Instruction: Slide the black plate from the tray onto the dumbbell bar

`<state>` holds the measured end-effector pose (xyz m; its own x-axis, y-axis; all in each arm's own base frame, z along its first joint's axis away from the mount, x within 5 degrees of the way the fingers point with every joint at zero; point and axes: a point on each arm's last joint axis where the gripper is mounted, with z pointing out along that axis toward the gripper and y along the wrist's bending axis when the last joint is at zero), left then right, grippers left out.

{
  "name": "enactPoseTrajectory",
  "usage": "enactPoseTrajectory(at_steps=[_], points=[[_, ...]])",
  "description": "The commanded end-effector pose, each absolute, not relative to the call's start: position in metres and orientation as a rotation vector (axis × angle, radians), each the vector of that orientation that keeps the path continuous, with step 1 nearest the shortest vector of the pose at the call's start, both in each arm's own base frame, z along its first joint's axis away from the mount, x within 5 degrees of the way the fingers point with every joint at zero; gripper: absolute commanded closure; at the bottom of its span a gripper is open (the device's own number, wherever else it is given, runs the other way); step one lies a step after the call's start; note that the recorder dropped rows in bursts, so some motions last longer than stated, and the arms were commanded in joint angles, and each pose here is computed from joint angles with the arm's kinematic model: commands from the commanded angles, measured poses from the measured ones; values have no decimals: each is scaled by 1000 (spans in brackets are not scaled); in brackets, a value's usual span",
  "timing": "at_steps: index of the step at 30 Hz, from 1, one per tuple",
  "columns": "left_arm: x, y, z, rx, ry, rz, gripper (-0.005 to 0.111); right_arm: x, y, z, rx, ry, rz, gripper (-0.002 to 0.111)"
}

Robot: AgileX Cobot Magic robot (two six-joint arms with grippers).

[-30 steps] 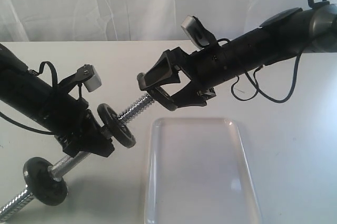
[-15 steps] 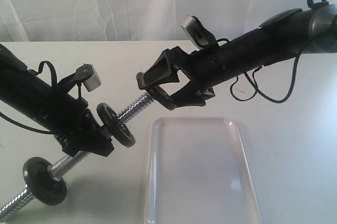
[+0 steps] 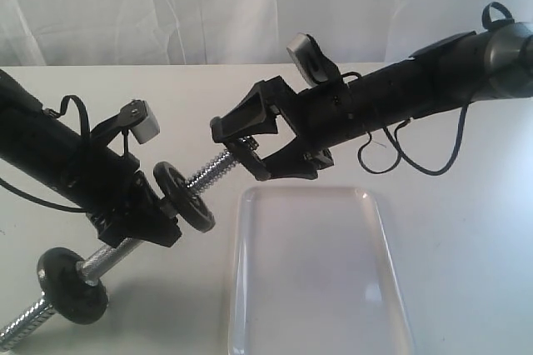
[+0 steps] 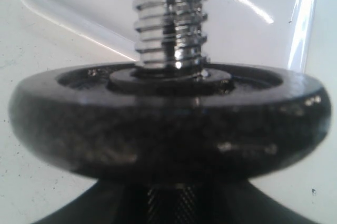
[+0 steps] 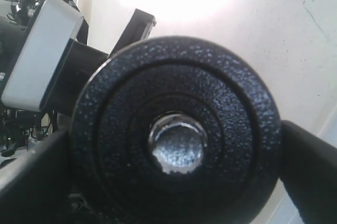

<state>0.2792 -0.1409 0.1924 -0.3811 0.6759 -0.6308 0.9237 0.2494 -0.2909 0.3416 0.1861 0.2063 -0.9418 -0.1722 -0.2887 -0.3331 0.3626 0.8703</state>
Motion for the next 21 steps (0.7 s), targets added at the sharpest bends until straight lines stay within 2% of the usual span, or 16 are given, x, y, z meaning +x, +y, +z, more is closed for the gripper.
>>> enactPoseTrajectory(at_steps=[1, 10, 12, 14, 19, 20, 21], points=[[279, -153, 226, 1287, 2022, -1086, 107, 330, 207, 225, -513, 2349, 1800, 108], [279, -153, 226, 1287, 2022, -1086, 107, 315, 230, 225, -613, 2354, 1827, 108], [279, -153, 226, 1287, 2022, -1086, 107, 314, 229, 223, -651, 2356, 1804, 102], [279, -153, 226, 1287, 2022, -1086, 107, 313, 229, 221, -673, 2375, 1785, 82], [279, -153, 226, 1287, 2022, -1086, 107, 312, 228, 220, -694, 2391, 1767, 8], [279, -153, 226, 1287, 2022, -1086, 107, 313, 227, 220, -691, 2391, 1766, 3], [279, -153, 226, 1287, 2022, -1086, 107, 313, 226, 220, -690, 2392, 1763, 3]])
